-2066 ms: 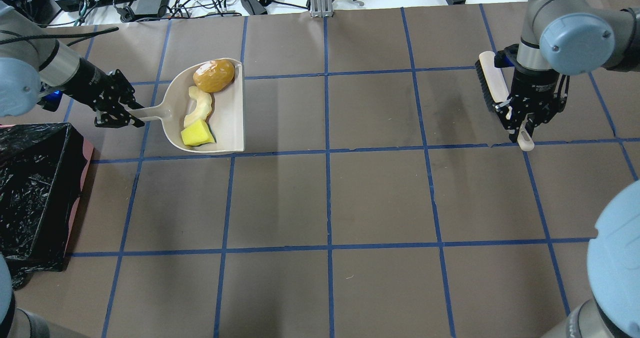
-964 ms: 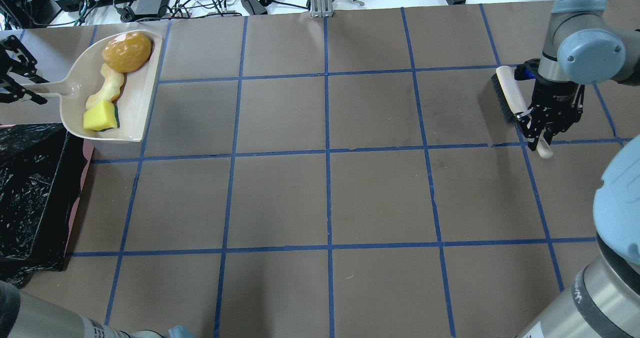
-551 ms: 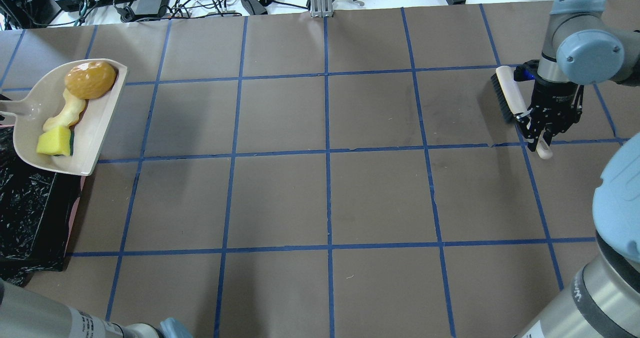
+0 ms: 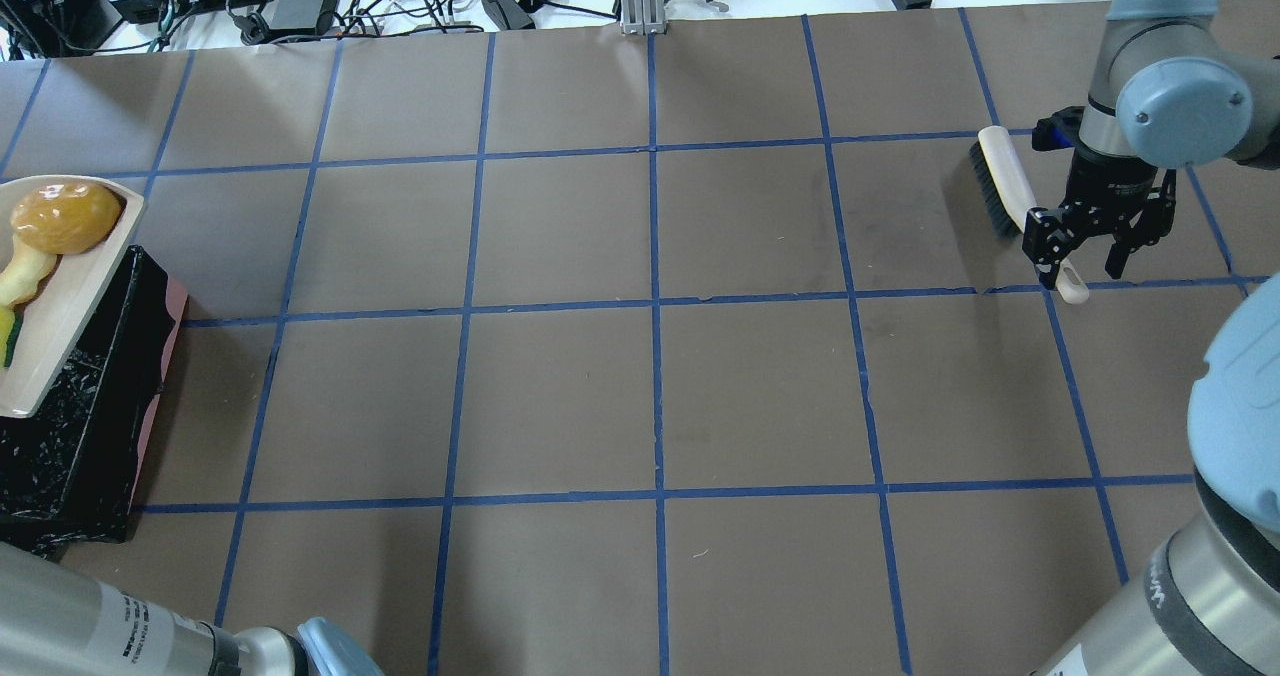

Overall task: Sweep and dump trash into bin
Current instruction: 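Tip the dustpan over the bin with the left gripper while the right lowers the brush, then open the right gripper to release the brush and raise it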

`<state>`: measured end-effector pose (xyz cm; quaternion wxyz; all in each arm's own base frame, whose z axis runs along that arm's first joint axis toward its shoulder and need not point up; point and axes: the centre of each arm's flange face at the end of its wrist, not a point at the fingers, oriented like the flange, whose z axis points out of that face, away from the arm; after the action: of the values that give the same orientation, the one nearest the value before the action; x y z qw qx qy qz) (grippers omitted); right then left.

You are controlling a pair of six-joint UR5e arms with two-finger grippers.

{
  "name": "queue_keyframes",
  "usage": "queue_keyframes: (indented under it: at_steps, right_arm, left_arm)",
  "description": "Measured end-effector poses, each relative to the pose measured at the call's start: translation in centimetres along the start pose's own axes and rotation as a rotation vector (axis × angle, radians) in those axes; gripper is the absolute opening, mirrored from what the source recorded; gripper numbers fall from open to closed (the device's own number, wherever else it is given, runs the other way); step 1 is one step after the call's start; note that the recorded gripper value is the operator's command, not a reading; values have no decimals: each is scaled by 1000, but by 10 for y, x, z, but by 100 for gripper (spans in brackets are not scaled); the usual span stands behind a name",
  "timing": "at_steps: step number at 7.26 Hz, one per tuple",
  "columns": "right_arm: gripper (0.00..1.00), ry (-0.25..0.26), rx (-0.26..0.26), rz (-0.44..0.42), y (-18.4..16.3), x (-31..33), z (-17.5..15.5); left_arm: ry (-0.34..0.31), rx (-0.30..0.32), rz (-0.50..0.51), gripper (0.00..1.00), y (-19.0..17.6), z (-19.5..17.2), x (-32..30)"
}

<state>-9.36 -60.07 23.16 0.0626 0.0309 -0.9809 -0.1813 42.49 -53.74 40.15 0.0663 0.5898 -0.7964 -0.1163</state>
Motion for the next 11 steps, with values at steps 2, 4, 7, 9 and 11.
queue_keyframes:
  at_steps: [2, 4, 7, 9, 11]
  right_arm:
    - [99, 13, 74, 19, 13, 2, -33]
    - [99, 17, 130, 30, 31, 0, -63]
    - [99, 11, 129, 28, 35, -2, -63]
    - [99, 14, 137, 30, 37, -2, -68]
    - [99, 19, 157, 31, 47, -4, -83]
  left_arm:
    - [-26, 14, 57, 0, -43, 0, -17]
    - [-74, 55, 105, 0, -79, -2, -25]
    - [-168, 160, 151, 0, -125, -6, -21]
    - [-240, 229, 166, 0, -125, -10, 4]
    - [-331, 308, 174, 0, -103, -20, 38]
